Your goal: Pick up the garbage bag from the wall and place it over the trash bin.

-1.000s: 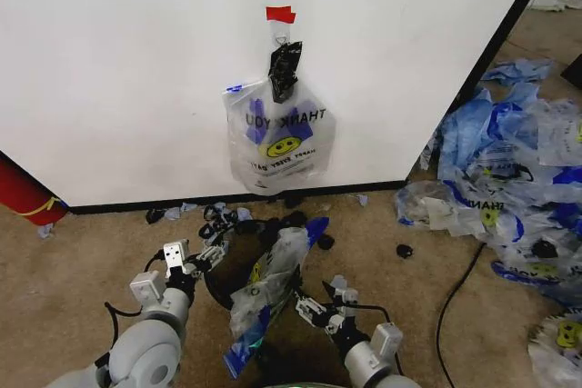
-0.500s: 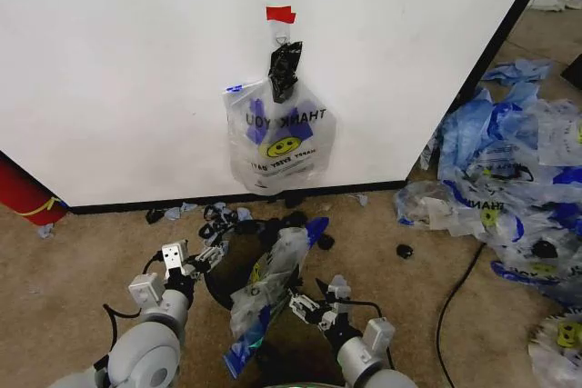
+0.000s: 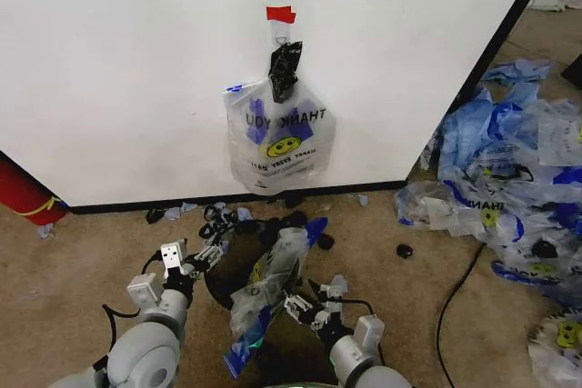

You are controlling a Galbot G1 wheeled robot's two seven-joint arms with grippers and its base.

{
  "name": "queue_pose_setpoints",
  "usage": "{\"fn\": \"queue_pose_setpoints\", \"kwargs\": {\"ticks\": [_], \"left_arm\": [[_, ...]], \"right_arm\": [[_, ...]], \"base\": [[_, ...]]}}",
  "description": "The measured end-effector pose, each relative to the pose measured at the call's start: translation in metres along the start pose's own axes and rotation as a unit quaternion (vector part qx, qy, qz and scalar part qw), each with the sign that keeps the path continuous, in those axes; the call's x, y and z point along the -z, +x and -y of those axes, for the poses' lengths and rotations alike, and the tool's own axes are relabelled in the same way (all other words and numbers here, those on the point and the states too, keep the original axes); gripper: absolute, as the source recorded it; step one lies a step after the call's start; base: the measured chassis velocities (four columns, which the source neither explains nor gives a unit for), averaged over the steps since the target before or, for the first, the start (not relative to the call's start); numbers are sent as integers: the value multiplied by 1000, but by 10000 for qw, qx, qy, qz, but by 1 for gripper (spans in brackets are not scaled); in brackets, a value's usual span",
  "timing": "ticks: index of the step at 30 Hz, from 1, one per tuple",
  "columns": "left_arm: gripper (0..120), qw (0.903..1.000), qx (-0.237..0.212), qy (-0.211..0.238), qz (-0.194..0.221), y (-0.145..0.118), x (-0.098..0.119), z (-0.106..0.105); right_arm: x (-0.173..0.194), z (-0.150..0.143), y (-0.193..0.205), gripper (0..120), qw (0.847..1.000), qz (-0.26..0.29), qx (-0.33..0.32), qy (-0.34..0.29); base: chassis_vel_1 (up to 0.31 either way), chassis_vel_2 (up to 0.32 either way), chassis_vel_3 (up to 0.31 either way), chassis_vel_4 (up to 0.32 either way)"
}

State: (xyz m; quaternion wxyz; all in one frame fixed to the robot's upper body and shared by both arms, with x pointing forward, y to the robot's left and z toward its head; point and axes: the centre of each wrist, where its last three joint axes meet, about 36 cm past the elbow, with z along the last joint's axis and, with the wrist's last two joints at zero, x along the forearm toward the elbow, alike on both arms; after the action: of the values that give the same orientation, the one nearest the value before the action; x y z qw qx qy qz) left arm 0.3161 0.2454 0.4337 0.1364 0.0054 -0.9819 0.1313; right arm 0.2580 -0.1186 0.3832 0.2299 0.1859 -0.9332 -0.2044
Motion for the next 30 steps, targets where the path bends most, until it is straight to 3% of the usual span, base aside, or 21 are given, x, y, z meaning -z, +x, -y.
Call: {"fn": "queue_pose_setpoints", "kwargs": {"ticks": [18, 30], "left_arm": [[91, 10000, -30, -28, 26, 2, -5, -1], [91, 10000, -51, -55, 56, 0, -6, -3]], "right_arm": [[6, -6, -14, 67, 9999, -77, -98, 18], [5, -12, -17, 32, 9993, -229, -270, 117]], "base": [[0, 0, 0, 0], [0, 0, 0, 0]]}}
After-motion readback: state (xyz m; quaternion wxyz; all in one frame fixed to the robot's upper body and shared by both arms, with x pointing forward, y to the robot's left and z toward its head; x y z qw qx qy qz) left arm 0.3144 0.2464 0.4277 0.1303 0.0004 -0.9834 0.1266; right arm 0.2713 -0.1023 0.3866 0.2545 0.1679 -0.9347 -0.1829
